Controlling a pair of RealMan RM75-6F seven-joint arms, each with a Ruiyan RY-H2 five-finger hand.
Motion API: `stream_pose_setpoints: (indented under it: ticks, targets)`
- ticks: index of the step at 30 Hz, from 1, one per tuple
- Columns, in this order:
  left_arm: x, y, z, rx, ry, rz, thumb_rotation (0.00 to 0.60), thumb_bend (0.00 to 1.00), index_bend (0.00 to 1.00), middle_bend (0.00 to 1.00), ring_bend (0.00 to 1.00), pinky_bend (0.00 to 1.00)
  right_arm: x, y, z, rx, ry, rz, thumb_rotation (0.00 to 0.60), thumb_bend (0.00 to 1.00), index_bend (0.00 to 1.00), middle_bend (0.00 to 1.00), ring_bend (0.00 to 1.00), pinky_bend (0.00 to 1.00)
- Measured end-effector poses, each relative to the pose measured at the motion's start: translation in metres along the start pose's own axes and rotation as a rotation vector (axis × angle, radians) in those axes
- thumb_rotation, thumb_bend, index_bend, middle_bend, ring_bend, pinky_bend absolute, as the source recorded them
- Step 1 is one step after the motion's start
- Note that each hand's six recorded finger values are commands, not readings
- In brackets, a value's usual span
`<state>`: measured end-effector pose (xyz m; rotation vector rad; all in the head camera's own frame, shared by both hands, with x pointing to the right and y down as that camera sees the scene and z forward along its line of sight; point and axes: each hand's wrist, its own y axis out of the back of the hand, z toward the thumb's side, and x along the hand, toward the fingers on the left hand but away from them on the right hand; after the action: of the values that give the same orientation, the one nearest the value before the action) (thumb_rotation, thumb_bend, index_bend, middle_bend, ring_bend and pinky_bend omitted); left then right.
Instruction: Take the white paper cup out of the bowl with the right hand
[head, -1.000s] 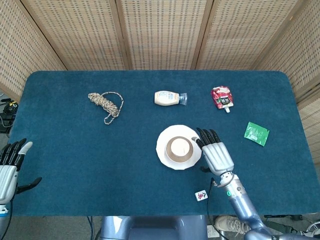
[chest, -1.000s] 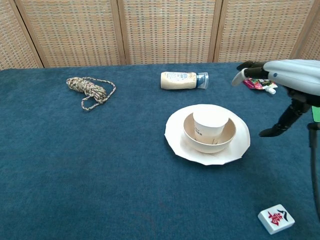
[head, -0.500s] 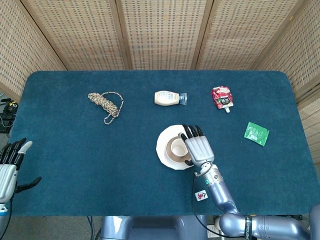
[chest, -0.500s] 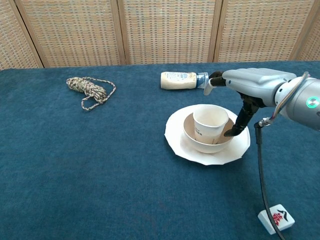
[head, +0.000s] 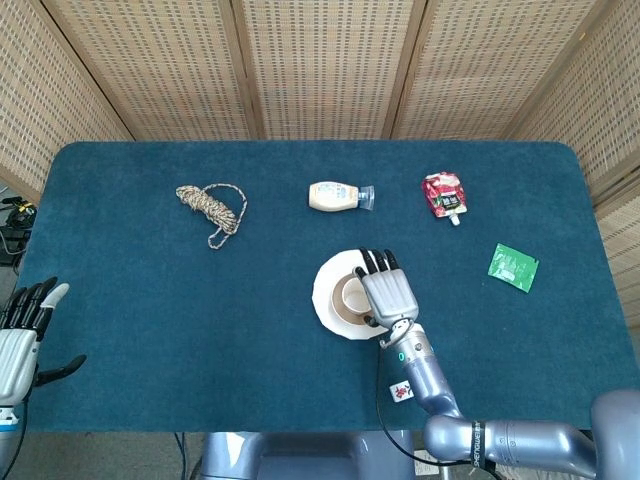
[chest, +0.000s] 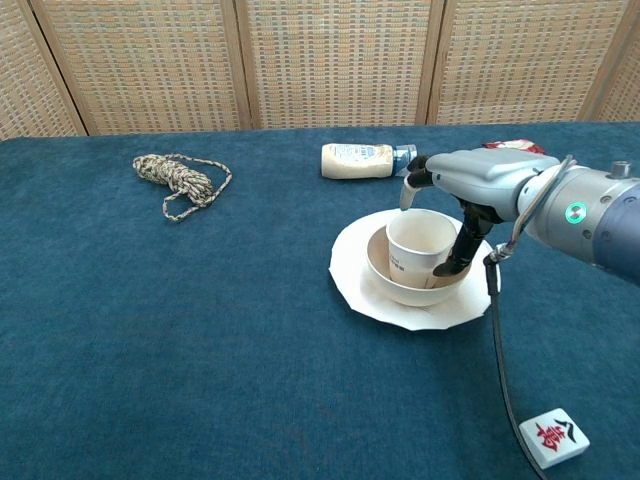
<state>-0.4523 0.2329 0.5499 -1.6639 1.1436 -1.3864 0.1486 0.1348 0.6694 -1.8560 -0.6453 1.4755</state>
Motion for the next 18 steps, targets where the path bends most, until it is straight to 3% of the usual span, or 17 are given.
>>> stream_pose_setpoints:
  ticks: [4,8,18]
  targets:
    - [0.000,0.000,-0.001,-0.002,0.002,0.000,0.600,0.03,0.00,0.00,0.00,0.00,0.000,0.000,0.005,0.000,0.011,-0.011,0.600,0.37,0.42,0.04,0.00,0.05]
    - [0.000,0.001,-0.001,-0.002,0.002,0.002,0.600,0.03,0.00,0.00,0.00,0.00,0.001,0.005,0.011,-0.005,0.021,-0.042,0.600,0.38,0.45,0.06,0.00,0.06]
    - [0.000,0.001,-0.001,-0.002,0.003,0.004,0.600,0.03,0.00,0.00,0.00,0.00,0.013,0.052,0.004,-0.031,0.014,-0.164,0.600,0.37,0.45,0.07,0.00,0.07]
